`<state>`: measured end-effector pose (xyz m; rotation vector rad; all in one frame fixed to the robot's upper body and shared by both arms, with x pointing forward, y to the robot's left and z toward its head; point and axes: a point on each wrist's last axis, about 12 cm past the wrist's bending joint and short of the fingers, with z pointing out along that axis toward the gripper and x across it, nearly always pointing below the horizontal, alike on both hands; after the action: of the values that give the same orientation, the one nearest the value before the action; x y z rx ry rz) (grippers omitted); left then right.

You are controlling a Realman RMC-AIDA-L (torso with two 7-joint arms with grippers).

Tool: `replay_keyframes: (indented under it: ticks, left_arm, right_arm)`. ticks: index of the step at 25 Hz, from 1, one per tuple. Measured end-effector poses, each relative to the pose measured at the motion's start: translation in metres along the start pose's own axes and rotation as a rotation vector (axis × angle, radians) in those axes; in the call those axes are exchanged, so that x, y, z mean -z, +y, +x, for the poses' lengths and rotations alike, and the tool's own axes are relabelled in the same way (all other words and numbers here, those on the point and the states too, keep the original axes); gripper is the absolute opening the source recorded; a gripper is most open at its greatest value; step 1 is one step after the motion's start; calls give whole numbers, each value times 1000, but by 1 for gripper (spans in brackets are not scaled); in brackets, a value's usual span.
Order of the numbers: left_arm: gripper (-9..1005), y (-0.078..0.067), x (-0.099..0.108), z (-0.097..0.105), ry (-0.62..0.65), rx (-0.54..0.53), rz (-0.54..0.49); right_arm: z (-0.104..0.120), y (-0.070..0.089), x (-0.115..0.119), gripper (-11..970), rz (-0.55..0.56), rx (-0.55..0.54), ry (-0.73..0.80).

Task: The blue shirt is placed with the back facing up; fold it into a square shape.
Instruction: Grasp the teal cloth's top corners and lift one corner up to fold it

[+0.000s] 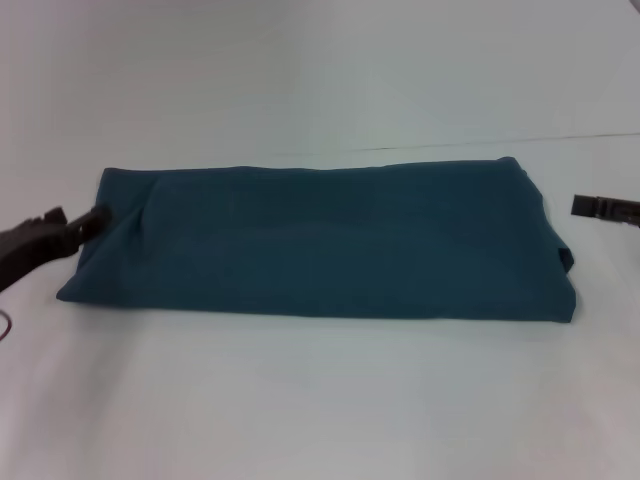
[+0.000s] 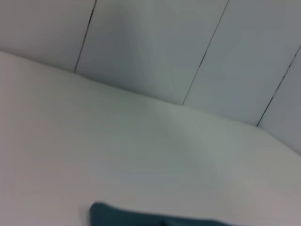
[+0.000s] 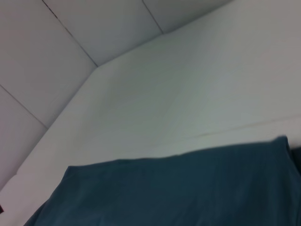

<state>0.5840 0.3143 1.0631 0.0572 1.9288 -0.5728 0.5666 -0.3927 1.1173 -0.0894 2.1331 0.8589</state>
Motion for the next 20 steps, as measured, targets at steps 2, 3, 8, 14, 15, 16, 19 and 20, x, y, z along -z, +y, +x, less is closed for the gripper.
replay_keyframes:
  ticks: [2, 3, 8, 14, 15, 16, 19, 20]
  left_arm:
    - [756, 2, 4, 4, 15, -7, -8]
    - [756, 2, 4, 4, 15, -7, -8]
    - [755, 6, 16, 14, 42, -13, -7]
    - [755, 9, 25, 16, 64, -3, 0]
    - [755, 9, 26, 17, 69, -3, -3]
    - [755, 10, 26, 17, 77, -3, -5]
    - [754, 11, 26, 18, 99, -8, -14]
    - [754, 11, 26, 19, 109, -12, -18]
  right_arm:
    - [2, 0, 5, 824, -9, -26, 22]
    - [3, -1, 6, 823, -10, -37, 37]
    - [9, -3, 9, 823, 14, -89, 124]
    - [13, -6, 9, 822, 51, -116, 180]
    - [14, -7, 9, 821, 55, -120, 183]
    - [14, -7, 9, 821, 57, -125, 185]
    - [16, -9, 9, 821, 70, -142, 190]
    - [16, -9, 9, 821, 73, -147, 190]
